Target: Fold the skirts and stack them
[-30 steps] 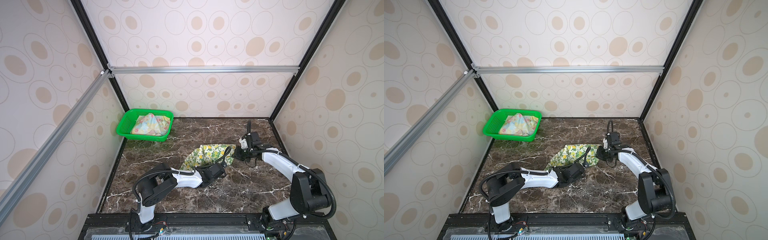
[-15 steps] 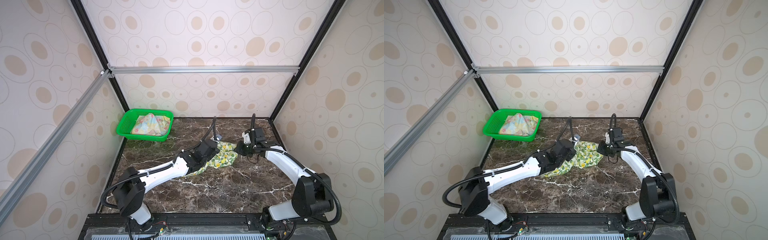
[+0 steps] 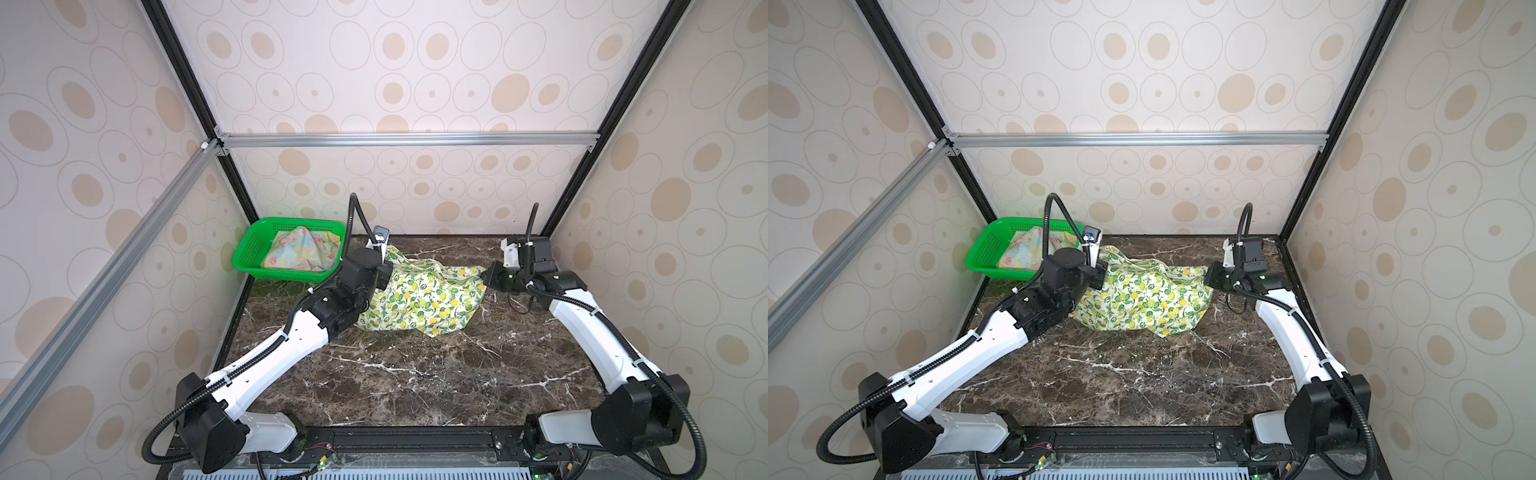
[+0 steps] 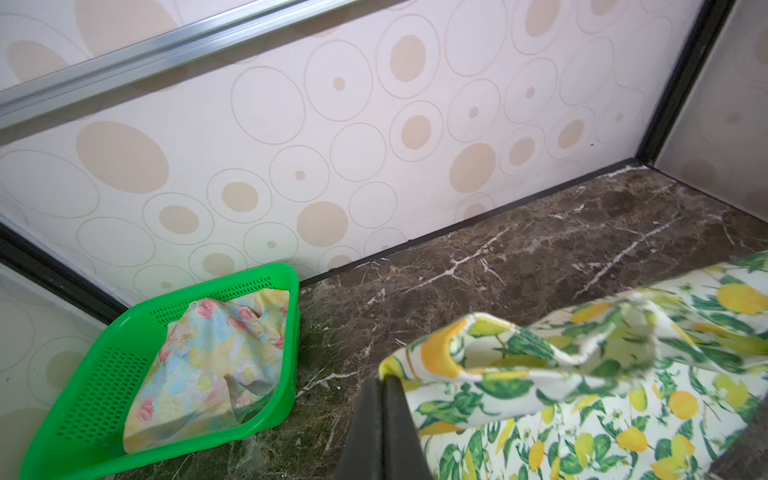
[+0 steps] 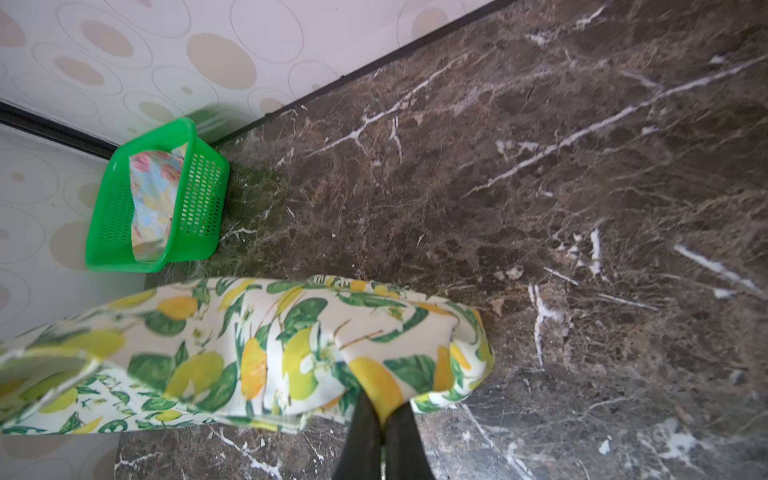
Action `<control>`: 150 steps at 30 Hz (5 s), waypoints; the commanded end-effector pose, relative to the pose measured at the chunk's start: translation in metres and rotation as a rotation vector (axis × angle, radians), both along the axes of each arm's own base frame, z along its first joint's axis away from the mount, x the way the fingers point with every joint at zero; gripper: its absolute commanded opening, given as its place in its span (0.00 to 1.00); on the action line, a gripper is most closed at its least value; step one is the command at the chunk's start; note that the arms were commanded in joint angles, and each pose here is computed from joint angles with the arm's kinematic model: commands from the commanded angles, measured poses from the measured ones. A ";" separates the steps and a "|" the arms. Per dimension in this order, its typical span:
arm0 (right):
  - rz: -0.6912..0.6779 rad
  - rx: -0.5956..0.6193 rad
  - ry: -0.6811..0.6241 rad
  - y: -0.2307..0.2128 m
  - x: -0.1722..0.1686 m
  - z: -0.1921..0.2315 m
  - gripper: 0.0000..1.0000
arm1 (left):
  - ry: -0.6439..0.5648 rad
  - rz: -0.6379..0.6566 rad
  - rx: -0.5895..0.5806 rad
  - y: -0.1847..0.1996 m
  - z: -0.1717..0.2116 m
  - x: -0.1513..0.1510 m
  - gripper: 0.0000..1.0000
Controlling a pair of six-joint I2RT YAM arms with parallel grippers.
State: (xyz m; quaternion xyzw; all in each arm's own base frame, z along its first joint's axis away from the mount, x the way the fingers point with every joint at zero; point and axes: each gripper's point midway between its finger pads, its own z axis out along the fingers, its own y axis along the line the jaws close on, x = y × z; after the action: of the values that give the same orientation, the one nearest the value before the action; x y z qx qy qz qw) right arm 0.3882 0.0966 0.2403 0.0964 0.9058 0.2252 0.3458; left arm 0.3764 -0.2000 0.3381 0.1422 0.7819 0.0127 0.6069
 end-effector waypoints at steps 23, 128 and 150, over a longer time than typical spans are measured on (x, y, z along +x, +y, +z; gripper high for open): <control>0.099 0.024 -0.234 -0.005 0.048 0.085 0.00 | -0.266 0.090 -0.222 0.050 0.060 0.050 0.00; -0.102 -0.167 0.499 -0.017 0.022 -0.243 0.00 | 0.938 -0.286 -0.144 -0.111 -0.336 -0.164 0.36; 0.062 -0.219 0.293 0.014 -0.042 -0.153 0.11 | 0.771 -0.188 -0.137 -0.101 -0.290 -0.127 0.37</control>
State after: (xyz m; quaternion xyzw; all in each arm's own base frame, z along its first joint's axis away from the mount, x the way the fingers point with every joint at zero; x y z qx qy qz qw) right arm 0.3719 0.1053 0.0949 0.0990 0.9564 0.1493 0.2305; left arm 0.2398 -0.3378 0.0416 0.1935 0.9226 -0.2074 0.2614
